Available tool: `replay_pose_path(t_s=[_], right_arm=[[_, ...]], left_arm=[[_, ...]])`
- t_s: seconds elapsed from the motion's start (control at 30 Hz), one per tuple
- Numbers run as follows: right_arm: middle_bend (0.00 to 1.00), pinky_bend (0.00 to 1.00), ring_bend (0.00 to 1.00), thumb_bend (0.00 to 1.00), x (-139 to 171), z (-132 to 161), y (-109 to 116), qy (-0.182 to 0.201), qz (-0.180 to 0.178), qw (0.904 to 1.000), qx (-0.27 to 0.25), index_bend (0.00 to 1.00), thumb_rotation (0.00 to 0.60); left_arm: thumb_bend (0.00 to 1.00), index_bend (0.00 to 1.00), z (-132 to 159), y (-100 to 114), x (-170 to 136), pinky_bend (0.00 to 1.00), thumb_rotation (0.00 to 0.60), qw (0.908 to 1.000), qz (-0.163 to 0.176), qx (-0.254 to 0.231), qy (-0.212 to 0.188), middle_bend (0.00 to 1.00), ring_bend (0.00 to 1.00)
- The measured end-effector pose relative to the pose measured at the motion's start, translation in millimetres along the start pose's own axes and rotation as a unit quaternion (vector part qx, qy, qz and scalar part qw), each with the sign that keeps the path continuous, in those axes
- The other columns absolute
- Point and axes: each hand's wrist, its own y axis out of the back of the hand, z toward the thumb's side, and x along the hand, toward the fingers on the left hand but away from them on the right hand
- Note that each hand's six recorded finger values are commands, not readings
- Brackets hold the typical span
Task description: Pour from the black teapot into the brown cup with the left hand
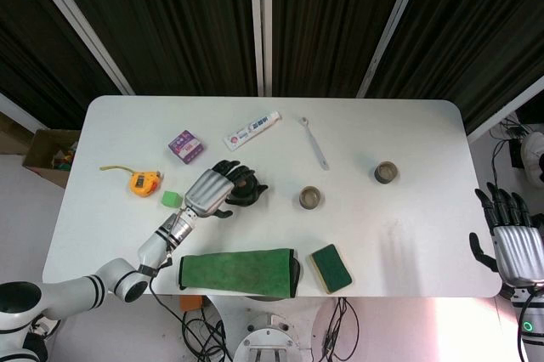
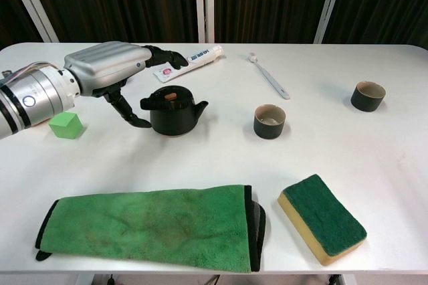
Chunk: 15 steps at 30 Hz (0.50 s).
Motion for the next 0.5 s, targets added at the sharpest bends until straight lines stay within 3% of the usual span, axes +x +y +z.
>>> replay_pose_path(t_s=[0.37, 0.5], right_arm=[[0.0, 0.0, 0.0, 0.45, -0.7, -2.6, 2.2, -0.009, -0.007, 0.9999, 0.002, 0.0, 0.6], [0.0, 0.0, 0.0, 0.45, -1.6, -2.9, 0.0, -0.011, -0.002, 0.9999, 0.004, 0.0, 0.6]], left_arm=[[0.03, 0.12, -4.3, 19.1, 33.7, 0.17, 0.599, 0.9997, 0.022, -0.011, 0.001, 0.15, 0.1], [0.03, 0.12, -5.5, 25.3, 40.9, 0.17, 0.6, 0.9999, 0.015, -0.002, -0.002, 0.15, 0.1]])
